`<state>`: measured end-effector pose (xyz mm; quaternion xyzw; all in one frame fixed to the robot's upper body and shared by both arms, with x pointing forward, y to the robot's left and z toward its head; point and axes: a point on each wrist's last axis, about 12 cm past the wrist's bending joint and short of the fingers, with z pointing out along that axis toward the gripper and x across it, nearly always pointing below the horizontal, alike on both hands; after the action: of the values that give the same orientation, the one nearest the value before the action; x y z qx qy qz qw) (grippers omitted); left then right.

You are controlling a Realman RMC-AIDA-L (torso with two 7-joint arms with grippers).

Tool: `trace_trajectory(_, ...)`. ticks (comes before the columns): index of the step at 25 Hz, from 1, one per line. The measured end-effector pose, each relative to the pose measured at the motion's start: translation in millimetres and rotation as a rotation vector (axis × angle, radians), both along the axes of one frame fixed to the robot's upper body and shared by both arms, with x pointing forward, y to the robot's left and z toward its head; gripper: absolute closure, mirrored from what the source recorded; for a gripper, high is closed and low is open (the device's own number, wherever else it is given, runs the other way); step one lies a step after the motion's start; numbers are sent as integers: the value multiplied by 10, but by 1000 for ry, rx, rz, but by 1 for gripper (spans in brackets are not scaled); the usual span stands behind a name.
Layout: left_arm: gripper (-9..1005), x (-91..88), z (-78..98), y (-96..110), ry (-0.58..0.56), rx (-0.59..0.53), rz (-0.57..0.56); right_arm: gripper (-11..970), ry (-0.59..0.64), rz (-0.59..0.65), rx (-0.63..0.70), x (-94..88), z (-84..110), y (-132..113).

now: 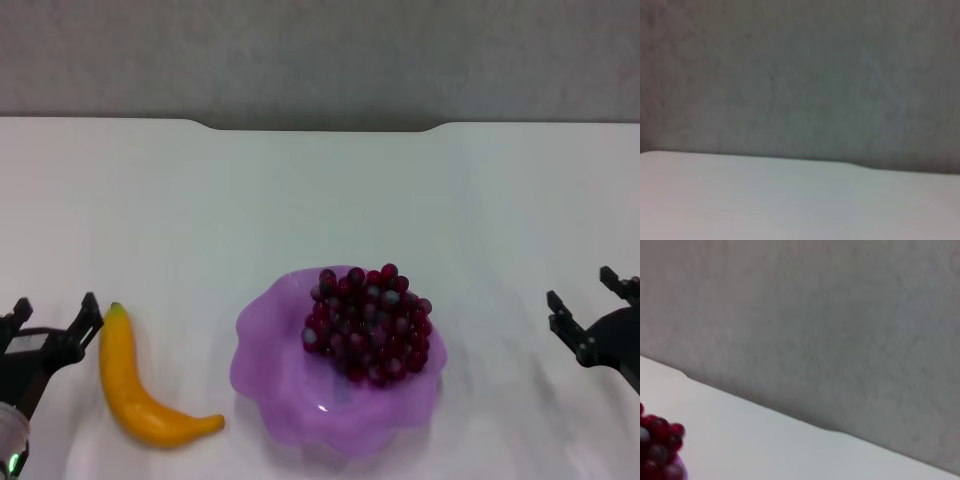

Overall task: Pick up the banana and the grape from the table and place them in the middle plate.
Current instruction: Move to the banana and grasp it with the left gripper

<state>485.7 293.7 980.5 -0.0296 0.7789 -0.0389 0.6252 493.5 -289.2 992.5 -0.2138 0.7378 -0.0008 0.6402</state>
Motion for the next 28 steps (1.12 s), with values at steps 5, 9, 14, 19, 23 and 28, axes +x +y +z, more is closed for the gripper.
trace_trajectory(5,105,74,119,-125,-48,-69,-16,235,30,-9,8,-3,-39,-40)
trace_trajectory(9,106,169,300,-220,-74,-123,-28,235,42,-13,2,-10,-58,-48)
trace_trajectory(14,106,374,600,-221,24,-76,-19,235,43,-13,3,-7,-56,-46)
trace_trajectory(19,105,438,831,-262,154,-37,-76,235,46,-14,1,-9,-60,-52)
trace_trajectory(23,106,462,965,-185,266,-86,-171,235,49,-12,0,-11,-64,-45)
trace_trajectory(28,105,514,1024,-47,414,-95,-207,235,62,-11,-5,-4,-75,-42)
